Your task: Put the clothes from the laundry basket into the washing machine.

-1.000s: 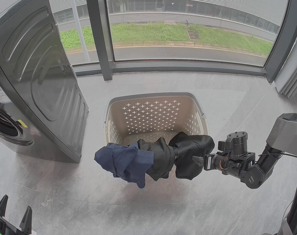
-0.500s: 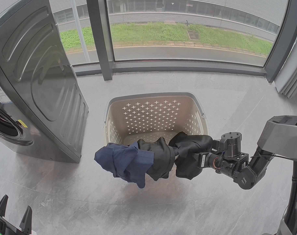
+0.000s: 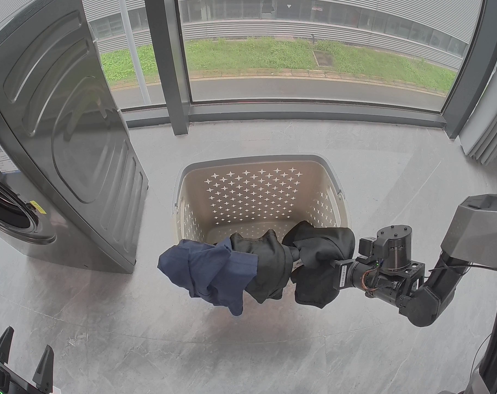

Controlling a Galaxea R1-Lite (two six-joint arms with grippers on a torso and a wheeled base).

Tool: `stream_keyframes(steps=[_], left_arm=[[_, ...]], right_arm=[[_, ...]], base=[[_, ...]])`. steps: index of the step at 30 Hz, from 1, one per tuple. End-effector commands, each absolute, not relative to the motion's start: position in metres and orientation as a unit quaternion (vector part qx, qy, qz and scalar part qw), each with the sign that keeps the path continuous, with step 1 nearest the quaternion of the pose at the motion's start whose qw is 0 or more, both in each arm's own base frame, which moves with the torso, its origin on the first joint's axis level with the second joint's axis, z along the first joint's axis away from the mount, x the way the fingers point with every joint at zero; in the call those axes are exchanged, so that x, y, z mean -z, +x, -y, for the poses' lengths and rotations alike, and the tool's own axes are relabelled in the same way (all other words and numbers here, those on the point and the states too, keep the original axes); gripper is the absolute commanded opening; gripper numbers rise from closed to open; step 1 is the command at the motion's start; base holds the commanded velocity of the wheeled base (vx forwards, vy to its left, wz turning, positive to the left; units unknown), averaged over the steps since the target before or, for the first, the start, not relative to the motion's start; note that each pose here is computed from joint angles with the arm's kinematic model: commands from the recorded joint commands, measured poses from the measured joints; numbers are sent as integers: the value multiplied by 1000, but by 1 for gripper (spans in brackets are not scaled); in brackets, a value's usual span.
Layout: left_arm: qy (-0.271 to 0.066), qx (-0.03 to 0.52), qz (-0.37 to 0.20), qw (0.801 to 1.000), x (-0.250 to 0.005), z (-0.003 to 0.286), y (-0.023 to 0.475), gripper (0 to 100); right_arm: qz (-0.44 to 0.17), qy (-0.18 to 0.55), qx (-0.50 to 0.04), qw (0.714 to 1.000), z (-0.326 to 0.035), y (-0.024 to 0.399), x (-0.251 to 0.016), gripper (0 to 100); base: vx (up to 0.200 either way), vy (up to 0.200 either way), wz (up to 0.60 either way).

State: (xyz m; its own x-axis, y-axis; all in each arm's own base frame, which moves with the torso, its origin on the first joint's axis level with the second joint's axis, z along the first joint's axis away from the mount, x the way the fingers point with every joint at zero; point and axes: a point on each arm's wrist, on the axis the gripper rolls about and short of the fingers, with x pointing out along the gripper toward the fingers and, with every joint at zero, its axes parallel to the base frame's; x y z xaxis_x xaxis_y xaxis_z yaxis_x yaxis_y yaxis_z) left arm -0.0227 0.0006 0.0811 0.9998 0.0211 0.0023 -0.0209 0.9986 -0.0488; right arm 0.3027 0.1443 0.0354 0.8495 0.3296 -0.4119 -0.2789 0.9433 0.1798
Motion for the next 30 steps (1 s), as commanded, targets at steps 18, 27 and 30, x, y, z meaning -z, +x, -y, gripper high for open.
stream_keyframes(steps=[18, 27, 30], left_arm=[[-25, -11, -1, 1000, -76, -1, -22, 100], [-23, -11, -1, 1000, -76, -1, -22, 100], [-24, -11, -1, 1000, -76, -1, -22, 100]], right_arm=[[-25, 111, -236, 965, -119, 193, -175, 0], [10, 91, -248, 965, -114, 180, -187, 0], [12, 91, -254, 963, -113, 174, -188, 0]], base=[[0, 0, 0], [-22, 0, 0], [-200, 0, 0]])
